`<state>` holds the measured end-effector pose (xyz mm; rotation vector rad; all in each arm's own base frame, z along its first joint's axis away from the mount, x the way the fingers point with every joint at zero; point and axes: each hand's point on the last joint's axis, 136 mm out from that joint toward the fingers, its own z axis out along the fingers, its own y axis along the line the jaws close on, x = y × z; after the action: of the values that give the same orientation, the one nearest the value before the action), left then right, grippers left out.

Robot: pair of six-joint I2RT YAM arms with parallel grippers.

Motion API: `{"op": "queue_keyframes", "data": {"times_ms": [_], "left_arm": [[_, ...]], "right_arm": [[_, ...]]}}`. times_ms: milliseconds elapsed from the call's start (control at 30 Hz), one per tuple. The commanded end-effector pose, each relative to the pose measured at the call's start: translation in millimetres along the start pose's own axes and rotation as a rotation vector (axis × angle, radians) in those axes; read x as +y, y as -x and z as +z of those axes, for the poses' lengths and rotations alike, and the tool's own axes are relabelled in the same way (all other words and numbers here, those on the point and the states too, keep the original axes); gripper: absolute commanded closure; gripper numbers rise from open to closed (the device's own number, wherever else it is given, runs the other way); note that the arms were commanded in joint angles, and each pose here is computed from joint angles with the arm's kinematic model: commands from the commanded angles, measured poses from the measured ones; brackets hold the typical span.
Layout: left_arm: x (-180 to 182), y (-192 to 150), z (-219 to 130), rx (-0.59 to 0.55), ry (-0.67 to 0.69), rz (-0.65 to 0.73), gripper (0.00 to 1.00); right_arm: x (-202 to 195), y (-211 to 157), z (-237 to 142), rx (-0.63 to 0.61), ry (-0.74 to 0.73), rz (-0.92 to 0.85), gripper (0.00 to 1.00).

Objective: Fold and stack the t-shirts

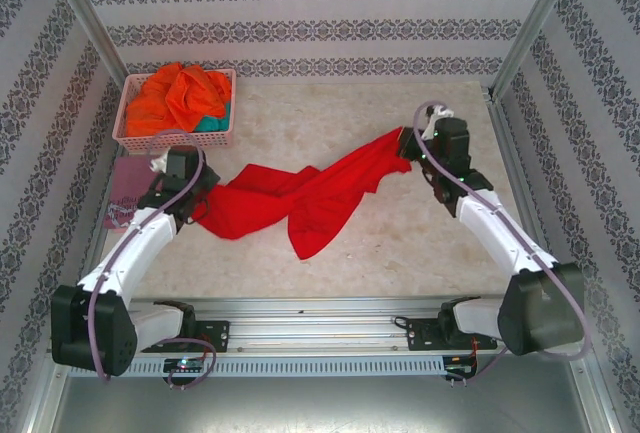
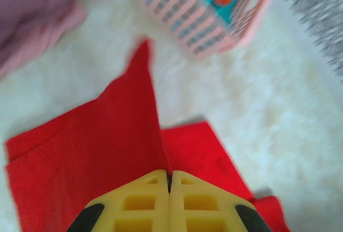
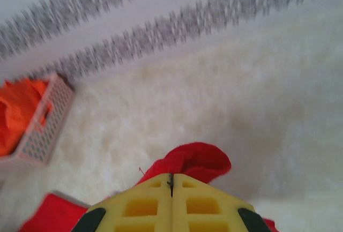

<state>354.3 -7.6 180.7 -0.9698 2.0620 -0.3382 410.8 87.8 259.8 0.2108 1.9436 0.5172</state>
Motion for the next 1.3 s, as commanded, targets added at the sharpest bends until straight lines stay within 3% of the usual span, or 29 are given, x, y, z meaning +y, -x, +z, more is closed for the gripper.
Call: {"op": "queue_keyframes", "data": {"times_ms": [0,167,333,600,733,867,1000,1267], "left_arm": [[-25,51,-23,-0.151,-0.045,0.062,1.0],[-59,97,-50,-0.26,-0.131,0.066,1.0],[-76,120,-80,-0.337,-0.19,0.073,1.0],[-79,126,-103,-0.387,-0.239,0.07,1.0],[-77,110,-91,-0.323,-0.273,0.024,1.0],[-77,74,-52,-0.186,-0.334,-0.029,1.0],[-70,30,-12,-0.084,-0.352,-0.055,1.0],[-36,-35,22,-0.035,-0.361,-0.021,1.0]], "right_arm": [[28,81,-35,-0.227,0.052,-0.053,1.0],[58,138,-82,-0.388,0.115,-0.086,1.0],[76,167,-137,-0.53,0.148,-0.11,1.0],[87,192,-200,-0.672,0.129,-0.179,1.0],[88,199,-208,-0.693,0.103,-0.214,1.0],[78,194,-174,-0.595,0.047,-0.232,1.0],[49,180,-107,-0.468,-0.013,-0.209,1.0],[-11,155,28,-0.277,-0.036,-0.084,1.0]]}}
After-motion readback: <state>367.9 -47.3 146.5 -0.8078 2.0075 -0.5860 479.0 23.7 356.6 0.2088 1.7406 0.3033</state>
